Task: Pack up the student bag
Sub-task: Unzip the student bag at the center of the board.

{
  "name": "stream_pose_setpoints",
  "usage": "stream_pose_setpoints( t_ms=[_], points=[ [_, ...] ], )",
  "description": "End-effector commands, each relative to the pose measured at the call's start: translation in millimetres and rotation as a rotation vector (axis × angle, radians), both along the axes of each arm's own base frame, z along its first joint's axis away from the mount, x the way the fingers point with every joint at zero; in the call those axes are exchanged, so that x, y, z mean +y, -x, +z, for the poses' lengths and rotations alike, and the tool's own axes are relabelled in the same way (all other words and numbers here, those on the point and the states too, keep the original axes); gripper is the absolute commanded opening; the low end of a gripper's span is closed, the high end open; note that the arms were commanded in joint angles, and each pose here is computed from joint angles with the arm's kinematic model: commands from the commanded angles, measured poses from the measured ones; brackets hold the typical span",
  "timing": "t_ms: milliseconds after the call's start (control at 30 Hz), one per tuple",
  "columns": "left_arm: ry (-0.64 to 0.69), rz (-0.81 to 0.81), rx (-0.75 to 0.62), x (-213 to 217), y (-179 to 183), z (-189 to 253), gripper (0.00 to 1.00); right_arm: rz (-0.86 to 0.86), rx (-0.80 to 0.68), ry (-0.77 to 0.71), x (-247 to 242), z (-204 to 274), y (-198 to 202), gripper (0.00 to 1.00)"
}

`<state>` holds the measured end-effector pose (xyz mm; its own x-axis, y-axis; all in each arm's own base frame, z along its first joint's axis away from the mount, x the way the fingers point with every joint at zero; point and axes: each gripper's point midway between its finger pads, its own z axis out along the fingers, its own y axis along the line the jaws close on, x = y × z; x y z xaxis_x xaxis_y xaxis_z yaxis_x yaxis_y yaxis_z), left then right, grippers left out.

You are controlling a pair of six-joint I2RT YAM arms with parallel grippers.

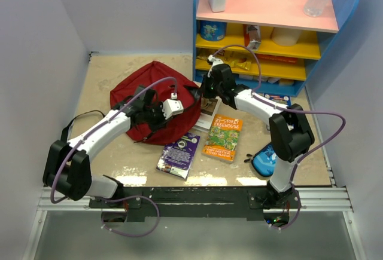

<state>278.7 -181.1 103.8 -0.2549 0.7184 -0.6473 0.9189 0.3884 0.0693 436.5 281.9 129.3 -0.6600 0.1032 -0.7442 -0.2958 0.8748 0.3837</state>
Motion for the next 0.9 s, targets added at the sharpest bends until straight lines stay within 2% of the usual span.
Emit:
stream_pose_setpoints(
  t_ms=[0, 67, 300, 467, 567, 733, 867],
  points=[
    [0.047, 0.009, -0.085, -8.8, -16.2, 37.6, 0.05, 0.021, -0.061, -0.048, 4.2, 30.9, 5.1, 0.02],
    [0.058, -0.01, -0.078, -9.9, -10.4, 44.7, 0.0, 0.021, -0.068, -0.057, 4.2, 29.8, 4.8, 0.02],
    [0.123, -0.045, -0.042, -17.2, 6.0, 70.7, 0.0, 0.03, -0.053, -0.05, 3.7, 19.6, 10.9, 0.02],
    [0.183, -0.102, 0.047, -26.7, 25.8, 71.2, 0.0, 0.041, -0.045, -0.048, 6.5, 14.4, 17.6, 0.02],
    [0.189, -0.137, 0.109, -29.6, 35.1, 62.6, 0.08, 0.044, -0.043, -0.051, 7.9, 12.3, 19.9, 0.02],
    [0.181, -0.144, 0.128, -30.0, 35.3, 50.5, 0.1, 0.045, -0.042, -0.047, 7.6, 9.9, 24.4, 0.01],
    [0.193, -0.155, 0.142, -32.0, 38.1, 50.3, 0.19, 0.045, -0.043, -0.047, 7.2, 9.7, 26.0, 0.01]
  ],
)
